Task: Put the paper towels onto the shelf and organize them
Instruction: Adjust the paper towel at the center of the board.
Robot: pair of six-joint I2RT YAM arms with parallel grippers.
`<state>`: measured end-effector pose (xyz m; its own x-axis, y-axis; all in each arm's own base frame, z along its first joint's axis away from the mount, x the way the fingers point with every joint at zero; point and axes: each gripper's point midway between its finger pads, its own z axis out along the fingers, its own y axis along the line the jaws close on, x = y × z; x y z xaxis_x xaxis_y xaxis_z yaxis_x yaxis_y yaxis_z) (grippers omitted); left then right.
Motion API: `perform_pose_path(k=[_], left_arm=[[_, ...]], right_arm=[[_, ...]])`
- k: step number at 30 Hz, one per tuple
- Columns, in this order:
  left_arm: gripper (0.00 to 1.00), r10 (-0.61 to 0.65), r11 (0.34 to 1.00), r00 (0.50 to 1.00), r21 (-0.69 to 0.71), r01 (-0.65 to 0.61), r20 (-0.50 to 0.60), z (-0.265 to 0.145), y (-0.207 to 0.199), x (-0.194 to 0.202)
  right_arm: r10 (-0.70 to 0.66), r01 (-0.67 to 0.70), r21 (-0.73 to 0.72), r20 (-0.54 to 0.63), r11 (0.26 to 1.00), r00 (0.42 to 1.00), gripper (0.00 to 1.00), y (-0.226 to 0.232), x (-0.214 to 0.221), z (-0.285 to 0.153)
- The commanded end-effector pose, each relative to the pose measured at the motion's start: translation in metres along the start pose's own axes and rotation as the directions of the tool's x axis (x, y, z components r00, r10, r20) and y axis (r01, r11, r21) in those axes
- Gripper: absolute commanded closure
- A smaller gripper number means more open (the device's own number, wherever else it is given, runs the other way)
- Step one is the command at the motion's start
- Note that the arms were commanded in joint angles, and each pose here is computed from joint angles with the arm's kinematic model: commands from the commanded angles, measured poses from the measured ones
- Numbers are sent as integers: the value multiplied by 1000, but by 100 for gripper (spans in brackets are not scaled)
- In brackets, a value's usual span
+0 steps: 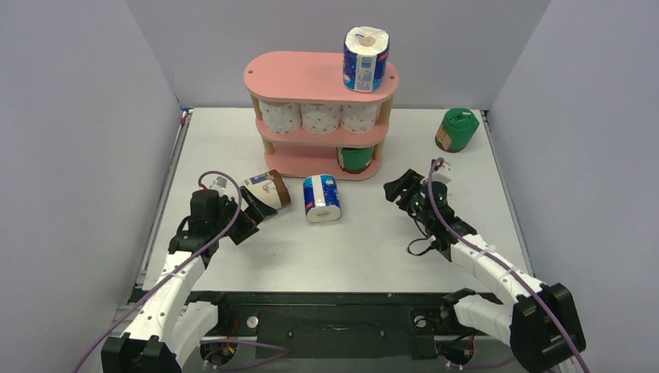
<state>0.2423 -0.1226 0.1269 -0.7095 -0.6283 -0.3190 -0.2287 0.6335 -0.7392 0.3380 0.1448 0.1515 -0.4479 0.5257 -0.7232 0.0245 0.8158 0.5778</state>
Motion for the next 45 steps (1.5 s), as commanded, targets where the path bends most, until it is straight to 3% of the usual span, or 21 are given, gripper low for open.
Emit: perform_pose_path(k=[1, 9, 17, 21, 28, 34, 45], left_arm=[[2, 89, 995, 988, -47, -83, 129, -13, -6, -29], [4, 28, 988, 959, -156, 17, 282, -8, 17, -56], [3, 0, 998, 908, -63, 29, 420, 2, 10, -82], [4, -19, 997, 880, -52, 49, 475, 1, 12, -95], [3, -62, 997, 858, 1, 71, 510, 11, 12, -110], [2, -83, 995, 868, 85, 48, 490, 28, 4, -110], [1, -119, 993, 880, 80, 92, 460, 53, 15, -111]], right_arm=[[-12, 9, 86, 31, 996, 999, 40, -36, 14, -29], [-41, 30, 107, 101, 994, 994, 31, -56, 27, -66], [-68, 66, -26, -85, 997, 994, 37, -38, 67, -62], [-90, 86, -54, -83, 995, 992, 38, -34, 67, -65], [-92, 83, -120, -71, 989, 993, 38, -20, 63, -69], [-87, 76, -151, -68, 986, 994, 38, -13, 62, -70], [-99, 89, -156, -60, 984, 993, 39, -11, 58, -72]])
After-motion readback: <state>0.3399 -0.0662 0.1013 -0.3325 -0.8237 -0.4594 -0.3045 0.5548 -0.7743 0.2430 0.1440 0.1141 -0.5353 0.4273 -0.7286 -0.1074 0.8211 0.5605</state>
